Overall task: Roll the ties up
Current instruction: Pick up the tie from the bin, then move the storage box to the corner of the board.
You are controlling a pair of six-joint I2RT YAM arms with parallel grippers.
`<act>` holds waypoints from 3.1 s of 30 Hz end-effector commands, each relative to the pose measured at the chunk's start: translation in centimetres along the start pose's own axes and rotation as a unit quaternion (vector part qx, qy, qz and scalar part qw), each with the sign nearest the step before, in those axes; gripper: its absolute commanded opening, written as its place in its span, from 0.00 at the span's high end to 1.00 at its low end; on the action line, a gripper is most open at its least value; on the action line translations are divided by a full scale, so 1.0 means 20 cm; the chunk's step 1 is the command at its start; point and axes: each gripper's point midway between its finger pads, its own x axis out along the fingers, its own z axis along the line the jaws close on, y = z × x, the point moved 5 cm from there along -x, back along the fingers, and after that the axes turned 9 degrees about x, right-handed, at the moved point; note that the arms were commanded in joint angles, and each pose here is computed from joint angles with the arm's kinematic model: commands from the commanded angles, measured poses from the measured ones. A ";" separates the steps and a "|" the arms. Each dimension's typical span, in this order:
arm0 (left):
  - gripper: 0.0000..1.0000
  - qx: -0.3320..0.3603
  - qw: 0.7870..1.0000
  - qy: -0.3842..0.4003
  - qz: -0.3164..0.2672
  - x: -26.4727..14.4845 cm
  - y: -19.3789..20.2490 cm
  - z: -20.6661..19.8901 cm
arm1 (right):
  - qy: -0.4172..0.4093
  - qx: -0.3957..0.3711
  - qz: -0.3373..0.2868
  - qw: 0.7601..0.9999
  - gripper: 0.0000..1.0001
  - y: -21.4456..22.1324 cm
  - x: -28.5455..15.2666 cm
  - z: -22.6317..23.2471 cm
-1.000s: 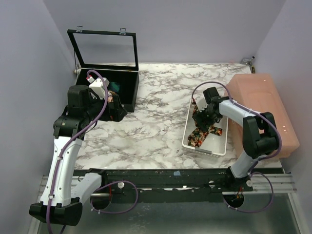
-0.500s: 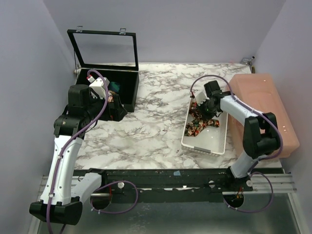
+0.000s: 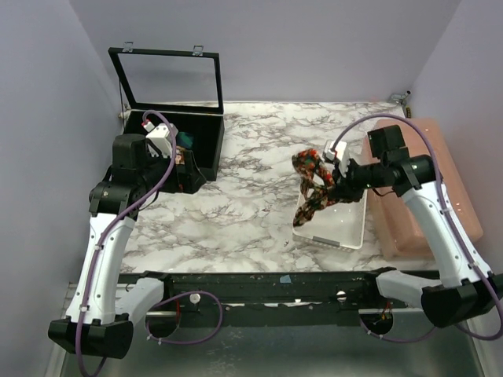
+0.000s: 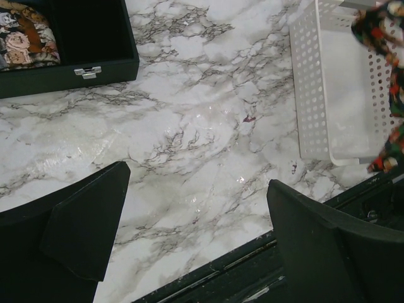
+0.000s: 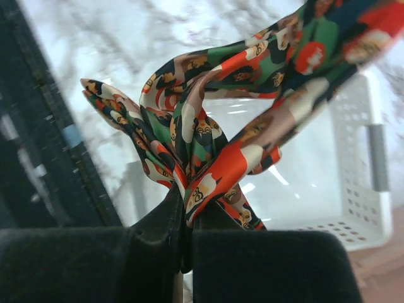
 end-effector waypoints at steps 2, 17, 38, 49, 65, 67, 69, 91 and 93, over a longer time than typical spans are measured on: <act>0.01 -0.006 1.000 0.013 -0.017 0.00 -0.06 -0.02 | -0.174 -0.066 0.009 0.983 0.99 0.21 -0.10 0.39; 0.02 -0.003 1.000 0.022 -0.014 -0.03 -0.03 -0.04 | -0.192 -0.137 0.146 0.961 0.99 0.67 0.08 0.44; 0.01 -0.004 1.000 -0.001 0.007 0.04 -0.07 0.02 | 0.241 -0.099 0.167 0.951 0.99 0.42 0.51 -0.45; 0.01 0.006 1.000 0.013 -0.008 0.07 -0.15 0.02 | 0.260 0.015 0.045 0.964 0.99 -0.08 0.07 -0.50; 0.01 0.257 0.914 0.264 -0.168 0.13 -0.30 -0.36 | 0.025 -0.001 -0.087 0.996 0.99 -0.10 -0.24 0.17; 0.01 0.307 0.885 0.288 -0.198 0.16 -0.33 -0.48 | -0.021 0.005 -0.094 0.995 0.99 -0.10 -0.22 0.22; 0.02 0.340 0.862 0.309 -0.214 0.20 -0.36 -0.60 | -0.055 0.013 -0.098 0.994 0.99 -0.11 -0.20 0.25; 0.38 0.362 0.818 0.436 -0.097 0.63 -0.15 -1.29 | -0.074 0.034 -0.137 0.987 0.96 -0.14 -0.19 0.29; 0.54 0.358 0.816 0.449 -0.074 0.63 -0.11 -1.29 | -0.056 0.040 -0.145 0.987 0.95 -0.14 -0.20 0.28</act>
